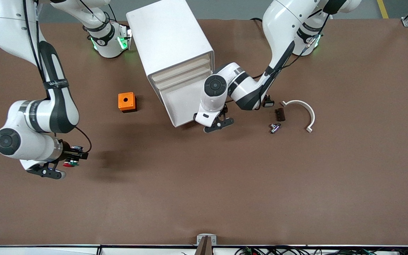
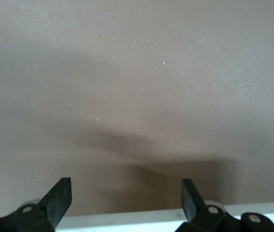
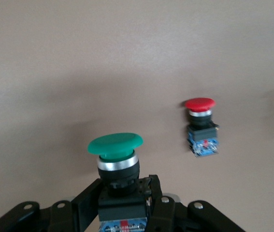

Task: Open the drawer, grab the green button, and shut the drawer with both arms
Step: 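Carry the green button beside the red button while the left gripper pushes drawer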

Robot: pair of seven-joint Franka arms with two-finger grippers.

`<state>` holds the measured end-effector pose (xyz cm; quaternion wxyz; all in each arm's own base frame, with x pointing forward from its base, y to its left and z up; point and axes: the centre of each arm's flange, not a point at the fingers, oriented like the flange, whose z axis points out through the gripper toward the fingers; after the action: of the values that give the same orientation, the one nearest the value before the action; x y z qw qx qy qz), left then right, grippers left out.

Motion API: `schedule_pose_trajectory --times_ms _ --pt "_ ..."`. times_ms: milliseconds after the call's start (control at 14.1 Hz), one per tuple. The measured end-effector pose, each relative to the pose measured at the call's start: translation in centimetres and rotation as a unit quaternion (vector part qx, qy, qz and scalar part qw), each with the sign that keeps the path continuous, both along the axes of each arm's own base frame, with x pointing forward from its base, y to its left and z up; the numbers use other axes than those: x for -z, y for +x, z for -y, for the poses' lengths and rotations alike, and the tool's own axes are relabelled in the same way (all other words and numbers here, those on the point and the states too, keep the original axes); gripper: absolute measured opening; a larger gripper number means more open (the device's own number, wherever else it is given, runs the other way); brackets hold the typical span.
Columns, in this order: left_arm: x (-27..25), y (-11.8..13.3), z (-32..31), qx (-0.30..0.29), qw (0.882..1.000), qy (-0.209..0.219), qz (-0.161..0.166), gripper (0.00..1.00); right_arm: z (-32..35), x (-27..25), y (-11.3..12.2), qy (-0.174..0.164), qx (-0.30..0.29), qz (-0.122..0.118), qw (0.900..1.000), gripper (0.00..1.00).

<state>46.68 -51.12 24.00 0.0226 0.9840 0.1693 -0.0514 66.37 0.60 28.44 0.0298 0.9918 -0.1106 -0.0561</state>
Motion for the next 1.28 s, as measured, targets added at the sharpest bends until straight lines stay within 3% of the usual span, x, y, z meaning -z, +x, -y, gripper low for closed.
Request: schedule_pose_trajectory --times_ms 638,993,1276 --pt "1.2 -4.7 3.5 -0.011 1.0 0.008 -0.008 1.0 0.0 7.8 -0.6 -0.004 -0.004 0.004 1.0 0.43" --pt "1.5 -8.8 6.2 -0.006 1.0 0.011 -0.016 1.0 -0.2 9.2 -0.6 -0.005 -0.006 0.006 1.0 0.43" --pt "2.2 -10.1 7.2 -0.017 0.999 -0.003 -0.029 1.0 -0.5 9.5 -0.6 -0.004 -0.008 0.006 1.0 0.43"
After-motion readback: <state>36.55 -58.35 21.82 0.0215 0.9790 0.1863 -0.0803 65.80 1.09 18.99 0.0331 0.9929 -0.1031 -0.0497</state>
